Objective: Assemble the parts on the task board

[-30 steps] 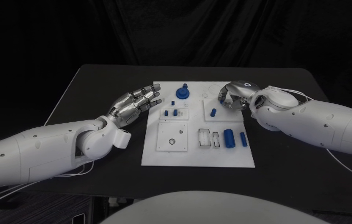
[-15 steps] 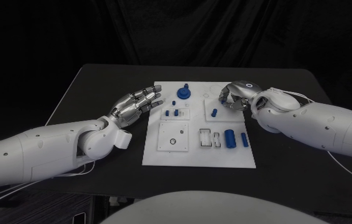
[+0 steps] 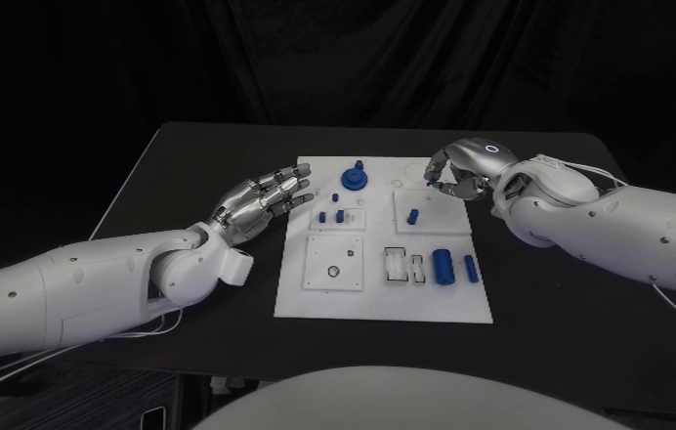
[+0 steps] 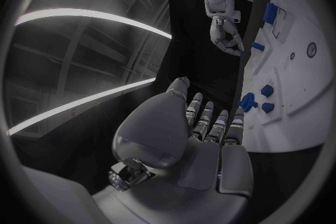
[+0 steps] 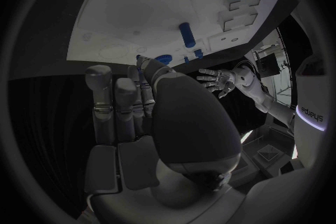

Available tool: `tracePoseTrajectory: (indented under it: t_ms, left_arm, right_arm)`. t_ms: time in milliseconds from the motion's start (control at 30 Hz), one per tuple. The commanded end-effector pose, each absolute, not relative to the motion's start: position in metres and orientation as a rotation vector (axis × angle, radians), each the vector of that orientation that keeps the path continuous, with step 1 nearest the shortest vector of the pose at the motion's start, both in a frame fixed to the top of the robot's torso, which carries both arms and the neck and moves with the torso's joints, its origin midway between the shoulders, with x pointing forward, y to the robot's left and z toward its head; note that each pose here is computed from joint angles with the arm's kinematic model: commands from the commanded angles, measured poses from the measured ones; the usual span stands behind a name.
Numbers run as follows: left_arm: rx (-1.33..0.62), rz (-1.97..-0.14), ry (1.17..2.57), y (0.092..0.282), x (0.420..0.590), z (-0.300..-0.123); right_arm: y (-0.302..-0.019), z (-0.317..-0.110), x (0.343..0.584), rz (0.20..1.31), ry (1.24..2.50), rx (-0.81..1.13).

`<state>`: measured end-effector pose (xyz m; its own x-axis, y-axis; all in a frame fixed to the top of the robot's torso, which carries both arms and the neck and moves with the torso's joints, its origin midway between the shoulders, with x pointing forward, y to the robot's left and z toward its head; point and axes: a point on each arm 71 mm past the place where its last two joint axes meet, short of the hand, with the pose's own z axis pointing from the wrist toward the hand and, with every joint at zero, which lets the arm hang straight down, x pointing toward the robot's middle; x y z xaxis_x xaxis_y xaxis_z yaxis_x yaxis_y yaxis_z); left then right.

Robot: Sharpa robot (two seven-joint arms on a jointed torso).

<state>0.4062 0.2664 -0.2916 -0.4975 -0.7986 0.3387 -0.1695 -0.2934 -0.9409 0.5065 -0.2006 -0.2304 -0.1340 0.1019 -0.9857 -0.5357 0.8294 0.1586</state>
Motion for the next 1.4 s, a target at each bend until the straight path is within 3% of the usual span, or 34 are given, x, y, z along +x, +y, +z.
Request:
tracePoseTrajectory:
  t_ms: [33,433,700,1033,1400]
  left_arm:
    - [-1.135,-1.944,1.310,0.269,0.407,-0.280]
    - [-1.138,-1.942,1.315,0.270,0.407,-0.281]
    - [-1.139,-1.941,1.317,0.269,0.406,-0.281]
    - [-1.141,-1.946,1.323,0.267,0.407,-0.282]
    - [-1.143,-1.949,1.327,0.265,0.407,-0.282]
  right_arm:
    - [-0.200,-0.222,0.503,0.565,1.594,-0.333]
    - [-0.178,-0.214,0.469,0.668,1.653,-0.378]
    - [-0.142,-0.220,0.438,0.740,1.710,-0.485]
    - [-0.097,-0.236,0.421,0.767,1.727,-0.650]
    - [-0.072,-0.261,0.416,0.802,1.732,-0.668]
